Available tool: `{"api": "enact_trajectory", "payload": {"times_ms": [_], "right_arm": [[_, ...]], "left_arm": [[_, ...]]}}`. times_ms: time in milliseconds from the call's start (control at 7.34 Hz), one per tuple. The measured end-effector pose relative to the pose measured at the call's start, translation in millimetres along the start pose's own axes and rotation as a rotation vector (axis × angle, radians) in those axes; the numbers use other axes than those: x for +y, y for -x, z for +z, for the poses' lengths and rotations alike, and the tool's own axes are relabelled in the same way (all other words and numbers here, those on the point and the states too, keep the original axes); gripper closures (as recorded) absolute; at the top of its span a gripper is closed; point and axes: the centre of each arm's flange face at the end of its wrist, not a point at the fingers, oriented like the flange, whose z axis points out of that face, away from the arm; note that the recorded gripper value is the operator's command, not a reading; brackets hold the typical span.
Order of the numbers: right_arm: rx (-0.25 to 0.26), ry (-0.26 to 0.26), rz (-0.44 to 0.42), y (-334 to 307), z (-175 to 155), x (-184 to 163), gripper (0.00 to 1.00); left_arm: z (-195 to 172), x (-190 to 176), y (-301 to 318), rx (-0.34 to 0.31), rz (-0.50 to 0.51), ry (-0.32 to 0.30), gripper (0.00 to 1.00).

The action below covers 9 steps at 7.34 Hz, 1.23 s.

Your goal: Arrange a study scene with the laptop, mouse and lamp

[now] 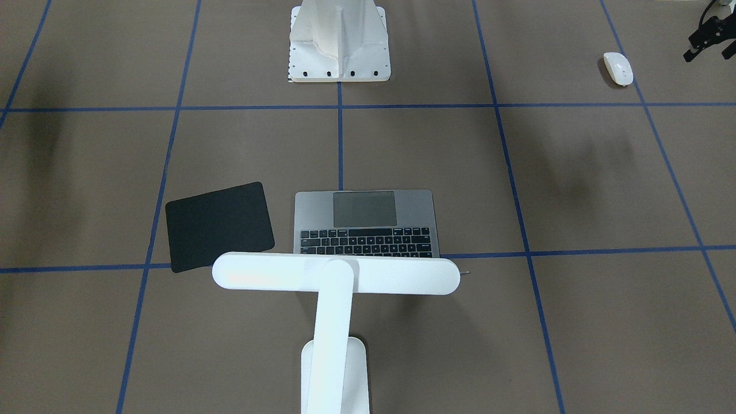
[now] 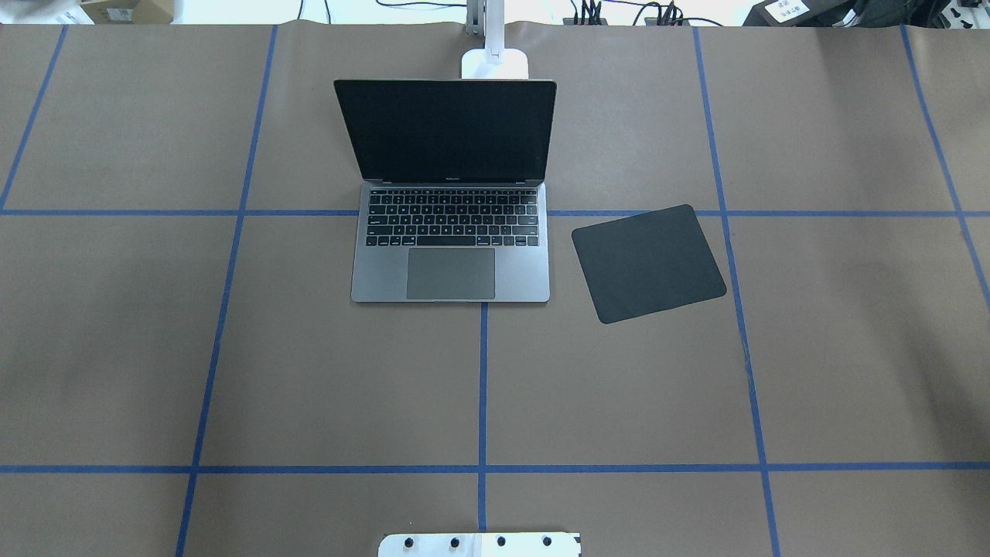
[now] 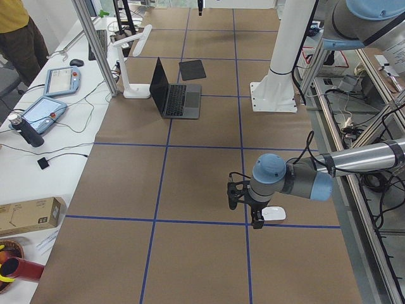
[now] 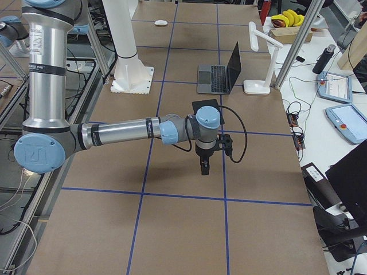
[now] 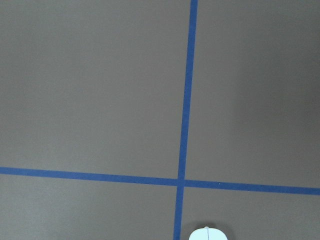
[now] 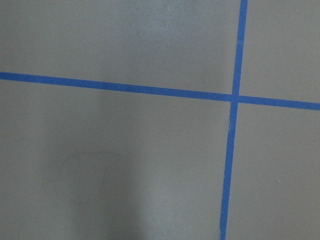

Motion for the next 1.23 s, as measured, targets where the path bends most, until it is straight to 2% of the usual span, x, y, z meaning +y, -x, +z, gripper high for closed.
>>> {"api": "enact_trajectory", "payload": {"times_ms": [272, 545, 1226], "right_arm": [[0.002, 0.001, 0.002, -0.8, 0.8, -0.4, 0.00], [0.003, 0.000, 0.005, -0.7, 0.6, -0.6, 0.00], [0.005, -0.001, 0.007, -0.8, 0.5, -0.7, 0.00]], "left_arm": [[26.0, 1.5, -26.2, -0.019, 0.036, 0.084, 0.01], [42.2, 16.7, -28.5, -0.030, 0.077, 0.136, 0.01], [79.2, 49.0, -9.3, 0.007, 0.039, 0.156, 0.01]]}}
